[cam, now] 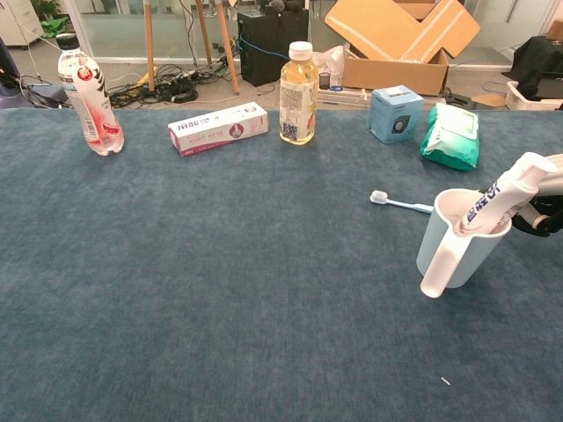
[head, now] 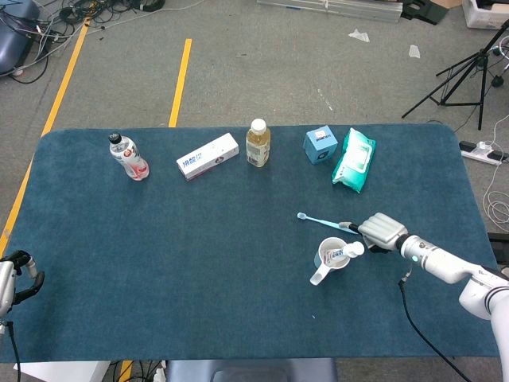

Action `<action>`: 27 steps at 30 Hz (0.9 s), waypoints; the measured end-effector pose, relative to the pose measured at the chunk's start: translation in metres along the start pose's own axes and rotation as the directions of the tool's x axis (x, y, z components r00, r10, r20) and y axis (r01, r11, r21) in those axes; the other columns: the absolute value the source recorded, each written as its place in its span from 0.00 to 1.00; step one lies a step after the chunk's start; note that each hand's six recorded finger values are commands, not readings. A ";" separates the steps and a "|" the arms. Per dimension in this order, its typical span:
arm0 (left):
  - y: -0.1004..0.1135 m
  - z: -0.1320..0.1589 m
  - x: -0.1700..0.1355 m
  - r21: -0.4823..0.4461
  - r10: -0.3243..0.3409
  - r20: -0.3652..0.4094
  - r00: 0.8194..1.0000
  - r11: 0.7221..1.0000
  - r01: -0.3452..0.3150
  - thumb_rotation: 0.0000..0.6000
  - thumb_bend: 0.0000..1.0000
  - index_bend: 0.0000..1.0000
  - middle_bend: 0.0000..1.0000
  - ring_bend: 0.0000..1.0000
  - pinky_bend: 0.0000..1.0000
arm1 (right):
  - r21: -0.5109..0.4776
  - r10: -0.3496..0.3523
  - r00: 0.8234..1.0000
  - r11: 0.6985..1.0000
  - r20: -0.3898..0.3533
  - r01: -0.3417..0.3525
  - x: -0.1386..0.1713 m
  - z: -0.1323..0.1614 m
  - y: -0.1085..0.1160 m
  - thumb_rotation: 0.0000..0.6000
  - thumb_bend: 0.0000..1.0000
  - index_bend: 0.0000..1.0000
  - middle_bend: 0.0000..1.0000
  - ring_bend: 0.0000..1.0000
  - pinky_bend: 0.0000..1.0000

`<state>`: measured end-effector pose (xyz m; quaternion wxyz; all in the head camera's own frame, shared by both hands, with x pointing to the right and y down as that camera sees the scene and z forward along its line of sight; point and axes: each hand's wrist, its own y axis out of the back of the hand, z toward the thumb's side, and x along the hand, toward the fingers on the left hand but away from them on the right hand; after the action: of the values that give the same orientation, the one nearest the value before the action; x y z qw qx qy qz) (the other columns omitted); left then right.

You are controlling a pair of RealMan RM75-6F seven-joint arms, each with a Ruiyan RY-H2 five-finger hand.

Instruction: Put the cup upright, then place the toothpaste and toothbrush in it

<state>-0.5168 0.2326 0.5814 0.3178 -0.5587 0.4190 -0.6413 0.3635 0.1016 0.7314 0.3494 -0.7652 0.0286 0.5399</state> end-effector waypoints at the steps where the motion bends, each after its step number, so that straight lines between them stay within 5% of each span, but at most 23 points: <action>1: 0.000 0.000 0.000 0.001 0.000 0.000 1.000 1.000 0.000 1.00 0.36 0.57 0.46 0.54 0.52 | -0.001 -0.002 1.000 1.000 -0.003 0.002 0.000 0.001 0.000 1.00 0.93 0.00 0.75 0.86 0.97; 12: 0.000 0.000 0.000 -0.001 0.000 0.000 1.000 1.000 0.000 1.00 0.36 0.57 0.46 0.54 0.52 | 0.005 0.014 1.000 1.000 -0.026 -0.014 0.004 0.007 -0.006 1.00 0.94 0.00 0.75 0.86 0.97; 27: -0.001 -0.002 -0.001 -0.010 0.001 -0.005 1.000 1.000 -0.001 1.00 0.36 0.57 0.46 0.54 0.52 | -0.016 0.010 0.997 1.000 0.071 -0.009 -0.002 -0.015 0.000 1.00 0.94 0.00 0.75 0.86 0.97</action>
<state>-0.5186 0.2347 0.5817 0.3144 -0.5584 0.4232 -0.6405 0.3751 0.0926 0.7362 0.3416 -0.7483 0.0154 0.5684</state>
